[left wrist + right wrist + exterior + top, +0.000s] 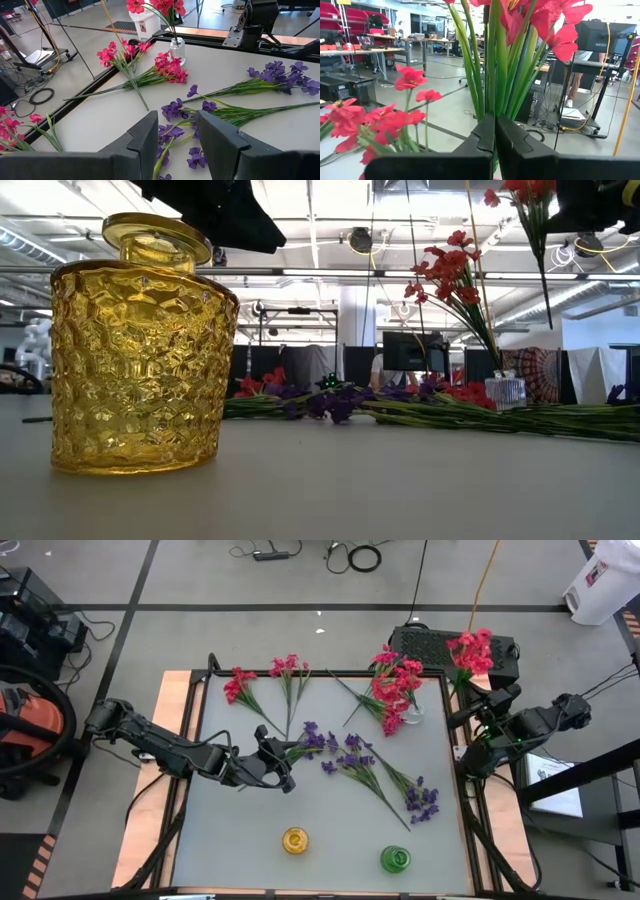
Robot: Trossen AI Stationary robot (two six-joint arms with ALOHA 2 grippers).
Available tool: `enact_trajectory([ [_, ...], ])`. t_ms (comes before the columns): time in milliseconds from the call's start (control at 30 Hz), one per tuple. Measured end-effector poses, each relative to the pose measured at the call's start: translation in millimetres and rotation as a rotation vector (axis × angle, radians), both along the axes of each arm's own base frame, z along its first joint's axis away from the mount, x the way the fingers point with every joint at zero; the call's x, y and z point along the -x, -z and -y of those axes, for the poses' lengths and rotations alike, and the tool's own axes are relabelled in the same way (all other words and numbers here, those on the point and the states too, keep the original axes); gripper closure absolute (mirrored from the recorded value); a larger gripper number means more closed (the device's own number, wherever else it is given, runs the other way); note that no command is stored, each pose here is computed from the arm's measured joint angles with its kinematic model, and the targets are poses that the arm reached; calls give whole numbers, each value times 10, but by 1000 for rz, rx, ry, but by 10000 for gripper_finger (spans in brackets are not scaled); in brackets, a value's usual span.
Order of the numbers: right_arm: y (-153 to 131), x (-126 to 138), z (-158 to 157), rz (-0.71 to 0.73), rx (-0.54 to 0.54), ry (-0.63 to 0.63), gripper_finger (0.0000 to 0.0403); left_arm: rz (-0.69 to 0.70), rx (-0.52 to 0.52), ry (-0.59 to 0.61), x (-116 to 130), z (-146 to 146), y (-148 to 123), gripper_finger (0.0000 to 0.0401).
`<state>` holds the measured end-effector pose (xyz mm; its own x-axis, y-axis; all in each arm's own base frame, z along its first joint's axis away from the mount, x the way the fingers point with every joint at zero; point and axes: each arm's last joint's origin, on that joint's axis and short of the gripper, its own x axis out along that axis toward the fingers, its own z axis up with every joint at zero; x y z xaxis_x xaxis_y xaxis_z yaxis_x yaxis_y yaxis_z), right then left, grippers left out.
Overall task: Sort flowers into vase by color
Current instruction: Put the bottom red flower into the transparent vase
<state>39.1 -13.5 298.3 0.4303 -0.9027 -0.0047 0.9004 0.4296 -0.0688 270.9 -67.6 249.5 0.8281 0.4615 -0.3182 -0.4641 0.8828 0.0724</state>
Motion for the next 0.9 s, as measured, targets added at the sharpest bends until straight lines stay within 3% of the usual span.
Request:
enact_trajectory([
  [300,0,208,99,92,-40,1,403,0,0,0,0,0,0,257],
  [567,18,9,9,117,-50,18,403,0,0,0,0,-1,0,257],
  [900,39,-31,16,152,-60,85,403,0,0,0,0,0,0,257],
])
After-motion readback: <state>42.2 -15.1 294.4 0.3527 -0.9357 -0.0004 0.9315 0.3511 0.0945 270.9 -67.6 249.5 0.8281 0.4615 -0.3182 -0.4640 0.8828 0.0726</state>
